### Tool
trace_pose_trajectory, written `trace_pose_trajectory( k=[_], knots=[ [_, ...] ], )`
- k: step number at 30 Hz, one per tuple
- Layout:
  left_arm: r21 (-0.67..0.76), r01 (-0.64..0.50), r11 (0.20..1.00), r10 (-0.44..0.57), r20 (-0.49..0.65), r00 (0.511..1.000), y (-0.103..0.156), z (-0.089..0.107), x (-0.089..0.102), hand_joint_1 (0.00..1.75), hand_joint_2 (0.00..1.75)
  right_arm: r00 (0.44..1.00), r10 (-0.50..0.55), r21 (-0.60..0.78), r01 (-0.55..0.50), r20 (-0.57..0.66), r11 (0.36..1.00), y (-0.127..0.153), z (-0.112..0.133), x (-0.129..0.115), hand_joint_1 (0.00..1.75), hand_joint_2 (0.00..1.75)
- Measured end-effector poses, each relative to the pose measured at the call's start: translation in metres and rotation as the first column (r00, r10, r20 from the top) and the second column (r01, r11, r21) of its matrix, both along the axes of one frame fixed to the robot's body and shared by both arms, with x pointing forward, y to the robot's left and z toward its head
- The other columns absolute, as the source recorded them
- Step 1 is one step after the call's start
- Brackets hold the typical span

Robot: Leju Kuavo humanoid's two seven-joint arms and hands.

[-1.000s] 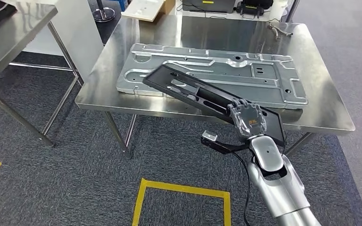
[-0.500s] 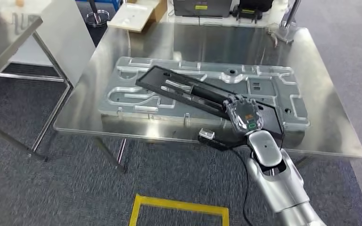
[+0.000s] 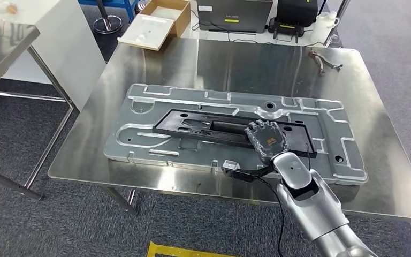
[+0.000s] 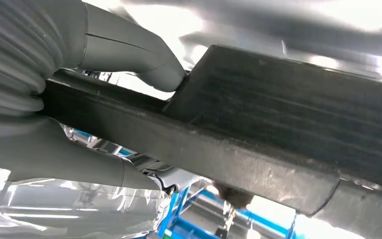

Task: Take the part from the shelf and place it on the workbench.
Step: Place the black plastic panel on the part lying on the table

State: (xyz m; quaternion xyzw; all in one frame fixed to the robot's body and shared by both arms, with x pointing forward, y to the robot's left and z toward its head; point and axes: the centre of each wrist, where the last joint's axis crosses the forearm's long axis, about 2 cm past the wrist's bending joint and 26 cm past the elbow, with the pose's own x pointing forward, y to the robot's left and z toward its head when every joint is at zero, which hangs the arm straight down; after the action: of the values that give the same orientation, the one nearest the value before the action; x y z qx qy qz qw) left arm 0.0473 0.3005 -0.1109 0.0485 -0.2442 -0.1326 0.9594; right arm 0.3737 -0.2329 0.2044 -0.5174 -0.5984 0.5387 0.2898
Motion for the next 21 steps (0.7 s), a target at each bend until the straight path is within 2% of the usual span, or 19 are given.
trace_pose_trajectory(
  k=[12, 16, 21],
  knots=[
    [-0.002, 0.000, 1.000, 0.000, -0.001, 1.000, -0.001, 0.000, 0.000, 0.00, 1.75, 0.999, 0.002, -0.013, -0.003, -0.034, 1.000, 0.002, -0.009, 0.001, 1.75, 1.75],
    [-0.003, 0.001, 1.000, -0.001, 0.007, 1.000, -0.002, 0.001, 0.004, 0.00, 1.75, 0.999, 0.015, -0.029, -0.016, -0.031, 0.999, 0.002, -0.004, 0.004, 1.75, 1.75],
    [0.002, 0.008, 1.000, -0.008, 0.000, 1.000, -0.001, 0.000, 0.002, 0.00, 1.75, 0.996, 0.047, -0.072, -0.052, -0.072, 0.996, 0.004, -0.013, 0.004, 1.75, 1.75]
  ],
)
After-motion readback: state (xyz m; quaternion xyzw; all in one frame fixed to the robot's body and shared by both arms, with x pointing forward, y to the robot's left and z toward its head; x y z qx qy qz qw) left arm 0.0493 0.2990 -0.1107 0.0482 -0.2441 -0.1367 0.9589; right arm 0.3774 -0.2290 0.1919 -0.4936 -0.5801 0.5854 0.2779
